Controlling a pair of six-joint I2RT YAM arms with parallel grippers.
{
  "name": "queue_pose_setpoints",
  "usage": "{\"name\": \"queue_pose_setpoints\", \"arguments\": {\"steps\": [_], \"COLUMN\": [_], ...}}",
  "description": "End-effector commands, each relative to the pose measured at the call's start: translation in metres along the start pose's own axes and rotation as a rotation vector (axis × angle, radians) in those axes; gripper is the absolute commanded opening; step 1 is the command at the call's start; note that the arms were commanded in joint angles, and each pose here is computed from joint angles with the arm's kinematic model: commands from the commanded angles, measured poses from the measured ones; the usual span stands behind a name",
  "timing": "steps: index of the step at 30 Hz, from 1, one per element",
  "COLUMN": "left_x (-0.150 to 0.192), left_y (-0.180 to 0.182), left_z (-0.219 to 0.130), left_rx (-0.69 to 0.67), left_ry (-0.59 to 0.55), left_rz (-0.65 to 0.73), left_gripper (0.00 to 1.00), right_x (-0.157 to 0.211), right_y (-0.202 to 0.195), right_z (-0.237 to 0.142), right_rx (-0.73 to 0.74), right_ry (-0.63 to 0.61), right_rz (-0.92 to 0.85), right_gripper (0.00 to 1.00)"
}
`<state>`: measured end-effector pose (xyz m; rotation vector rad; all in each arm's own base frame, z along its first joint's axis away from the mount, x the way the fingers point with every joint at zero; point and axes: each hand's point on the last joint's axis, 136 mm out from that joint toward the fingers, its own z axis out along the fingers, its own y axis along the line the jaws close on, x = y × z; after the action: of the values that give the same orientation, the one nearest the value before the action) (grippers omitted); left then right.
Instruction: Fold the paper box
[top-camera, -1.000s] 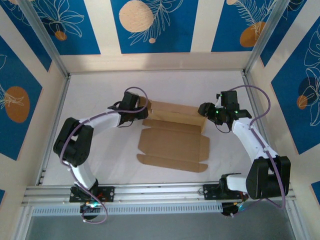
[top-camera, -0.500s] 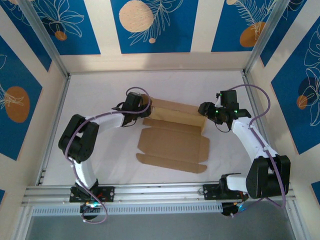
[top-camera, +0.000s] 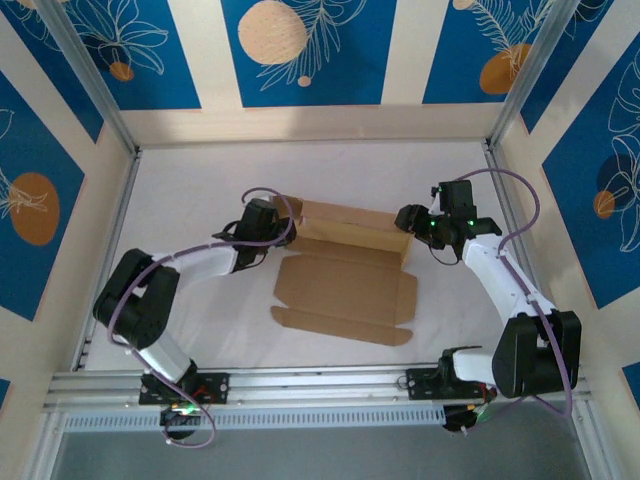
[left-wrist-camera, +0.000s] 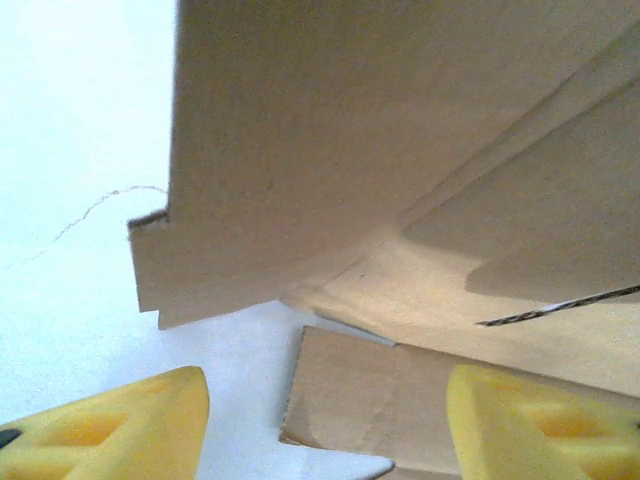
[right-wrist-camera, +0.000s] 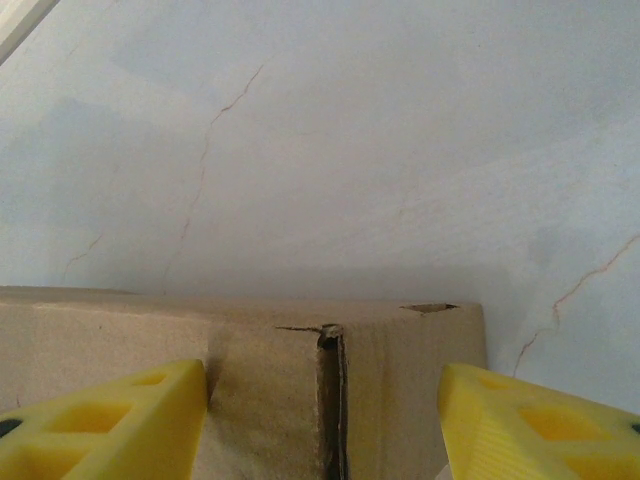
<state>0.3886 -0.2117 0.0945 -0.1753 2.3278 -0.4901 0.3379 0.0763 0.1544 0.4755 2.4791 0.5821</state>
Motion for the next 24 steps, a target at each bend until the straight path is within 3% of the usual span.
{"name": "queue_pose_setpoints", "arguments": {"steps": [1,7,12,17,24], "left_x": [-0.004,0.028,0.044,0.052,0.037], "left_y": [-0.005,-0.007,0.004,0.004,-0.003], "left_z": [-0.004,-0.002,-0.009,0.01,0.036], "left_rx": [0.039,0.092,0.048,0.002,-0.015], "left_ry": [-0.008,0.086,0.129,0.22,0.232], "left_rz": [-0.036,-0.005,0.05,0.097,0.111], "left_gripper": [0.57,0.36,0.35,0.35,0.4], "right_x": [0.028,0.029,0.03,0.033,0.035], "right_y": [-0.021,-0.021,-0.022,-0.023,-0.021], "right_z": [0.005,0.005,0.007,0.01,0.011], "right_rx": [0.091,0.087,0.088,0.089,0.092], "right_ry": [0.095,0.1,0.101,0.108,0.118], "right_rz": [0.013,0.015,0.012,0.012,-0.006], "right_gripper": [0.63,0.63,0.63,0.63,0.63]}}
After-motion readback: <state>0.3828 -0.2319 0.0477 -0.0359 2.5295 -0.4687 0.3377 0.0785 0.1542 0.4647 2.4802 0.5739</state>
